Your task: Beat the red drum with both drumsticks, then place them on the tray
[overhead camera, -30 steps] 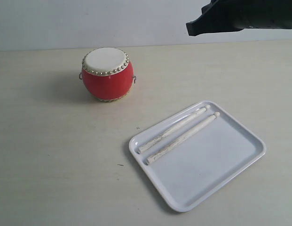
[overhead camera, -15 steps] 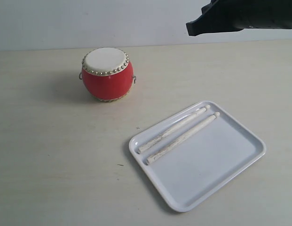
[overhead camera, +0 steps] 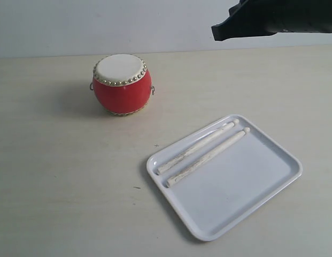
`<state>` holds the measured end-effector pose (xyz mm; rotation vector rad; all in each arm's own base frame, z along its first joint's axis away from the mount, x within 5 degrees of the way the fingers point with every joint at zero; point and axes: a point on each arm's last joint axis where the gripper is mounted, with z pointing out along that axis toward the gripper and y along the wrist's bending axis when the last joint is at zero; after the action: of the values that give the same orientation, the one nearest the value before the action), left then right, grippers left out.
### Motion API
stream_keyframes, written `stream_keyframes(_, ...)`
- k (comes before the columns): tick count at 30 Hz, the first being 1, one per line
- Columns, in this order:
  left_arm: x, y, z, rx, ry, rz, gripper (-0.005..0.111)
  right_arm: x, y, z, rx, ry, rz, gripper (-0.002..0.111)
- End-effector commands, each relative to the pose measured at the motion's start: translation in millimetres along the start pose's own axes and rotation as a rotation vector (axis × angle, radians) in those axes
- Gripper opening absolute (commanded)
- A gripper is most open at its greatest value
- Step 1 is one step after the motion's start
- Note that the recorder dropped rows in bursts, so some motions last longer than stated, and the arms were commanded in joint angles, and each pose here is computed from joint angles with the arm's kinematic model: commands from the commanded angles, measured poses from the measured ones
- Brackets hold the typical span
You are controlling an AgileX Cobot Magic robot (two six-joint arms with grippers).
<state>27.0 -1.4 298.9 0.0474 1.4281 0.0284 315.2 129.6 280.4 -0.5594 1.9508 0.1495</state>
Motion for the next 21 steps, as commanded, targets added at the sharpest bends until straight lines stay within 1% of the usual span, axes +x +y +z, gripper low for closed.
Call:
stream_keyframes(1,29.8,-1.6,6.6,0.006,0.087,-0.017,0.001,-3.3,-2.2,-0.2,0.012,-0.017,-0.002,0.000)
stream_keyframes(8,85.9,-3.8,13.6,0.007,0.212,-0.018,0.001,-3.3,-2.3,-0.2,0.012,-0.017,-0.004,0.000)
stream_keyframes(11,102.9,-4.4,14.1,0.004,0.239,-0.032,0.001,-3.3,-2.3,-0.2,0.012,-0.017,-0.004,0.000)
stream_keyframes(14,104.9,-4.4,14.3,-0.002,0.234,-0.077,0.001,-3.3,-2.3,-0.2,0.012,-0.017,-0.004,0.000)
stream_keyframes(15,107.3,-4.7,13.7,-0.003,0.261,-0.097,0.001,-3.3,-2.3,-0.2,0.012,-0.017,-0.004,0.000)
stream_keyframes(17,108.2,-4.8,13.5,-0.005,0.272,-0.121,0.001,-3.3,-2.3,-0.2,0.012,-0.017,-0.004,0.000)
stream_keyframes(21,110.2,-5.0,12.9,-0.005,0.294,-0.125,0.001,-3.3,-2.3,-0.2,0.012,-0.017,-0.004,0.000)
